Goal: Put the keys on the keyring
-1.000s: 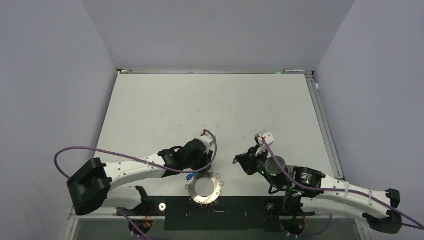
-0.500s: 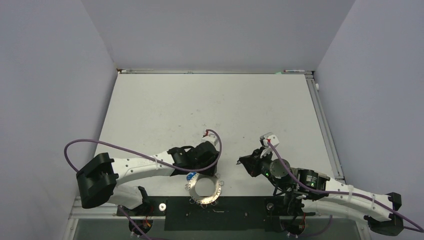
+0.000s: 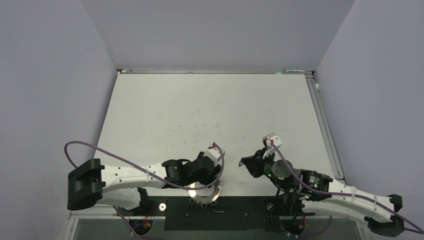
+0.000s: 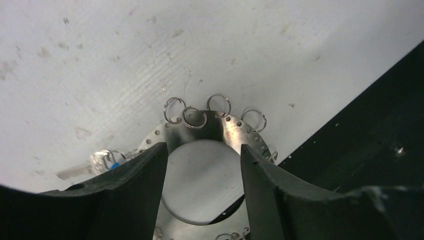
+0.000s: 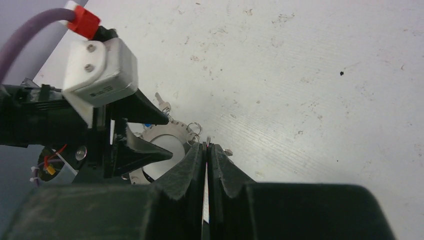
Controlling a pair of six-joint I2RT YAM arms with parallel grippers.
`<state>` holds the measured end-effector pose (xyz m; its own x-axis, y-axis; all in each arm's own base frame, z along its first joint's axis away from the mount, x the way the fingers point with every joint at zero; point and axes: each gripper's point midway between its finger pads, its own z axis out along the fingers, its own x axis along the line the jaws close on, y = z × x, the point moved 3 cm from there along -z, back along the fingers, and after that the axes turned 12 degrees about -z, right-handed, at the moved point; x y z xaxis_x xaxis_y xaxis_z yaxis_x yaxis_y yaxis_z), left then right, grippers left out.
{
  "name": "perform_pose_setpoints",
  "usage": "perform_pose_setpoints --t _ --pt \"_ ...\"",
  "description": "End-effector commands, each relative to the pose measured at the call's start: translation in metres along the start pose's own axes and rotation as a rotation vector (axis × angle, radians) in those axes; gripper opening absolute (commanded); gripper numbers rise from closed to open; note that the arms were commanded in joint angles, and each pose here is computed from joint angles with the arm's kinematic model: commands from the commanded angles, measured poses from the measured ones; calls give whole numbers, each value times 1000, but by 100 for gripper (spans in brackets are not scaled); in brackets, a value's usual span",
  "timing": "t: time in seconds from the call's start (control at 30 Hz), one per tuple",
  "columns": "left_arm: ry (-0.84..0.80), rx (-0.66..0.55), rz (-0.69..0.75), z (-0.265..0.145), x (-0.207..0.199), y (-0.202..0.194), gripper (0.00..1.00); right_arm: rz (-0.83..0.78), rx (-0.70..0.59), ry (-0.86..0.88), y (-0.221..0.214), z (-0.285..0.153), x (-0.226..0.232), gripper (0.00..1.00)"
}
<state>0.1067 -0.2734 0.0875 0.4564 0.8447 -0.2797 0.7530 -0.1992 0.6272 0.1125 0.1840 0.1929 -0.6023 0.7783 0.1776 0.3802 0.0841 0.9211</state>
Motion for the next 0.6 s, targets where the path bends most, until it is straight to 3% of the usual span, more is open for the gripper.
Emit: perform_pose_setpoints --t 0.0,0.13,0.4,0.57 --pt "-114 -164 336 -20 -12 35 54 10 -15 -12 4 0 0 5" --pt "-223 -157 675 -30 -12 31 60 1 -2 -10 2 4 2 5" --pt "-324 4 1265 -30 18 -3 64 18 -16 4 0 5 3 5" --pt "-469 -60 1296 -21 16 1 63 23 -17 19 1 4 6 5"
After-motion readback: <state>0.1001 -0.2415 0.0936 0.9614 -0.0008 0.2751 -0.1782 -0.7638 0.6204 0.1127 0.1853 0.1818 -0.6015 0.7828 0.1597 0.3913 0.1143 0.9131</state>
